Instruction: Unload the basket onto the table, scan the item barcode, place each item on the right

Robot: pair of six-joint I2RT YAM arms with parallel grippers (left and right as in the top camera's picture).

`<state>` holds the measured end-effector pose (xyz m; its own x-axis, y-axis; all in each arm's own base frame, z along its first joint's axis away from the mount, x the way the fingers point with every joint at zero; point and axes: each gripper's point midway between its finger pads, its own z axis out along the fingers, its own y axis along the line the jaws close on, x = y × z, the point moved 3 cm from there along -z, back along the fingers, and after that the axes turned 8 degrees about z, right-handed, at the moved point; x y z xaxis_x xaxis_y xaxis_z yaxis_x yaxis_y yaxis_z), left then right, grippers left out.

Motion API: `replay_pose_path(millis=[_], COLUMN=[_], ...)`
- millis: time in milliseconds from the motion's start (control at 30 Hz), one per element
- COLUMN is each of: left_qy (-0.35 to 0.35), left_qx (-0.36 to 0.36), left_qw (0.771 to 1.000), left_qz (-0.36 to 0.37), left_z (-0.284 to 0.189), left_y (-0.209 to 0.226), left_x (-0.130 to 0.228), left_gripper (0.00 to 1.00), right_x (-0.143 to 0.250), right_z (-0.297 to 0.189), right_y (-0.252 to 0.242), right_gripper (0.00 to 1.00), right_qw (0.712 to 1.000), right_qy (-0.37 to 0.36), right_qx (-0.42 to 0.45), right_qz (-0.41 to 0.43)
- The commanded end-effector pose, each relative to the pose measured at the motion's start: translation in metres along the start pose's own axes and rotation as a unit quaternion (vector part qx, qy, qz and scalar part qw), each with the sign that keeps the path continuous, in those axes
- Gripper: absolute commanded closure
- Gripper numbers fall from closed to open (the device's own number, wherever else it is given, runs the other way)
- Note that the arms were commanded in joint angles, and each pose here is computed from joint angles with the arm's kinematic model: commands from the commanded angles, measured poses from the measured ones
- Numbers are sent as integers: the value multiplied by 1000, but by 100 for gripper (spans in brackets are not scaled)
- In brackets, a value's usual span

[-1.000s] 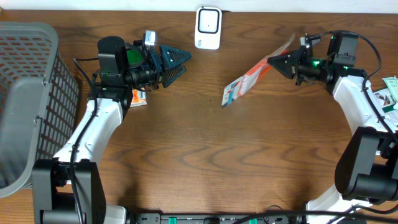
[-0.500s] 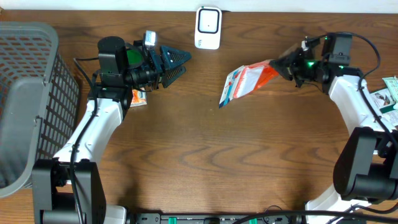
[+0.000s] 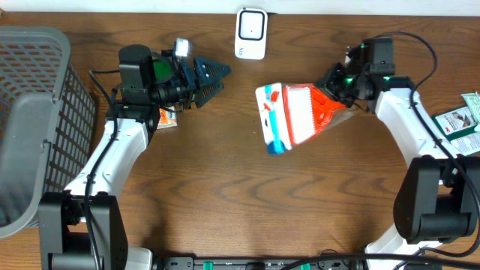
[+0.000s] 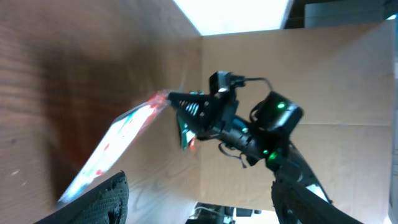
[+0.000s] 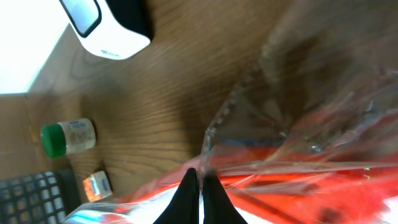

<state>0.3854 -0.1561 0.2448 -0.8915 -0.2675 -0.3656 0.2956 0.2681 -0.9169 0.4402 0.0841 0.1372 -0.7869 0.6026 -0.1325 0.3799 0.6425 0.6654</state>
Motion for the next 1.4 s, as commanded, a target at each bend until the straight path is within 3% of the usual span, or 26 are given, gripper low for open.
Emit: replay_pose_path(millis=[0,267,400,467,733,933,1367], left_qy=[10,52,60,66,123,106,19], left_qx=[-16,-206,-211,-208,-159,-153,-307], left_qw=[999,976,974,975,980,982,951], left_qz=[38,-55,-54,-48,4,6,14], left_z=[-2,-20,-20,-16,27,52,87], left_y=[5,75,77,75,47,33,44], left_x=[6,54,58,61,88,88,108], left_gripper=[27,26,26,21,15,14,10], right_x=[-4,-9,1,5,9,13,12], right_z=[3,3,5,7,9,6,5], right_y=[4,-1,-2,2,30,37,37], right_gripper=[99,98,98,98,99,99,99], right_qw=[999,998,998,998,996,994,996], right_qy=[-23,-41,-24,-18,-3,20,24], right_qx=[4,26,34,28,-44,-77,-76], right_qz=[-32,-50,-52,-61,-75,-75,-27])
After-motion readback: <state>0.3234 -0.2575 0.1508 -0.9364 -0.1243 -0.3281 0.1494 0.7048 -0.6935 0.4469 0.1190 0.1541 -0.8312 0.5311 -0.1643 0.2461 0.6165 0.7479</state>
